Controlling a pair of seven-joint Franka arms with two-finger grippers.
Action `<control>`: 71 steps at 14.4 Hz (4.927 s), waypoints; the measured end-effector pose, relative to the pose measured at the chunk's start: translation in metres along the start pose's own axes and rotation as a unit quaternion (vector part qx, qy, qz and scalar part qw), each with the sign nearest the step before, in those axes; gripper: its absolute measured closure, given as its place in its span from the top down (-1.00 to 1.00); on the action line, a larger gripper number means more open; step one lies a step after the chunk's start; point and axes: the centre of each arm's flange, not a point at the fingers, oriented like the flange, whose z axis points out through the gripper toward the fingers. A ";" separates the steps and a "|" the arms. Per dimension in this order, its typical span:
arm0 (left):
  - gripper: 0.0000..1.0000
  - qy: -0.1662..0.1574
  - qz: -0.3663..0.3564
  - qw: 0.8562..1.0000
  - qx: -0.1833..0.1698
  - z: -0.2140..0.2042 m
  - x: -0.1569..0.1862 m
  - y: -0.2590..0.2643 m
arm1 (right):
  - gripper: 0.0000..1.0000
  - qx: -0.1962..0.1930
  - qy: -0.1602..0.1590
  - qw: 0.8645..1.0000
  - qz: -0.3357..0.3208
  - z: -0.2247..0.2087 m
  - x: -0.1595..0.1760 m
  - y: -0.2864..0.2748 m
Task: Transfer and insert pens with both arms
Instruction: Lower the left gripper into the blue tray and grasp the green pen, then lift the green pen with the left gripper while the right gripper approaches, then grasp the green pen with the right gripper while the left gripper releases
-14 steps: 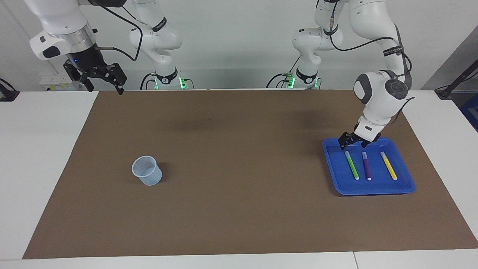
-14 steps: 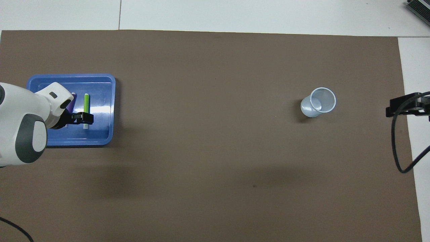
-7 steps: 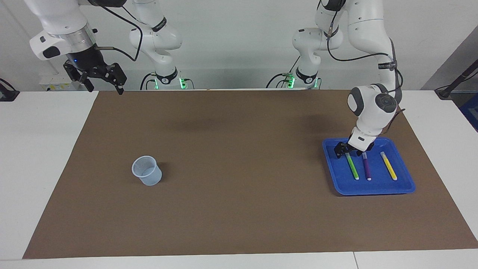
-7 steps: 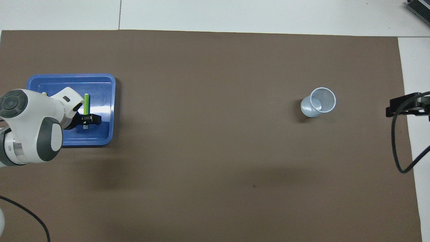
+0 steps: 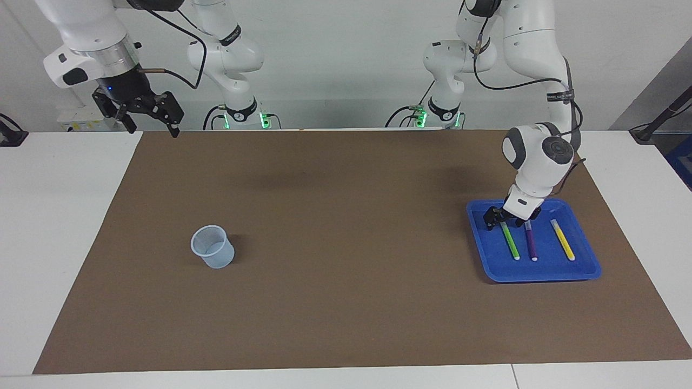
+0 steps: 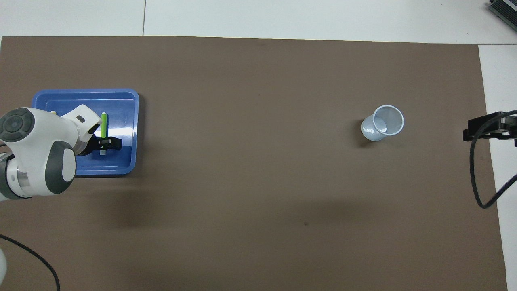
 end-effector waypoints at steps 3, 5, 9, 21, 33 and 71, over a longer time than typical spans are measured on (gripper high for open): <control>0.62 0.001 0.001 1.000 0.000 -0.001 0.000 0.001 | 1.00 0.000 0.000 1.000 0.000 0.000 0.000 0.000; 0.35 0.002 0.001 1.000 0.000 -0.002 0.000 0.001 | 1.00 0.000 0.000 1.000 0.000 -0.001 -0.001 0.000; -0.17 0.005 -0.001 1.000 0.002 -0.006 0.001 -0.005 | 1.00 0.000 0.000 1.000 0.000 0.000 -0.001 0.000; -0.64 -0.005 0.007 1.000 -0.001 -0.011 0.002 0.004 | 1.00 0.000 -0.001 1.000 0.001 0.000 -0.001 0.001; -0.64 -0.047 -0.055 0.995 -0.067 -0.129 0.008 0.057 | 1.00 0.090 0.030 0.995 0.019 0.015 0.014 0.002; -0.64 -0.052 -0.233 0.927 -0.289 -0.245 -0.124 0.455 | 0.98 0.323 -0.010 0.946 0.011 0.163 0.047 -0.209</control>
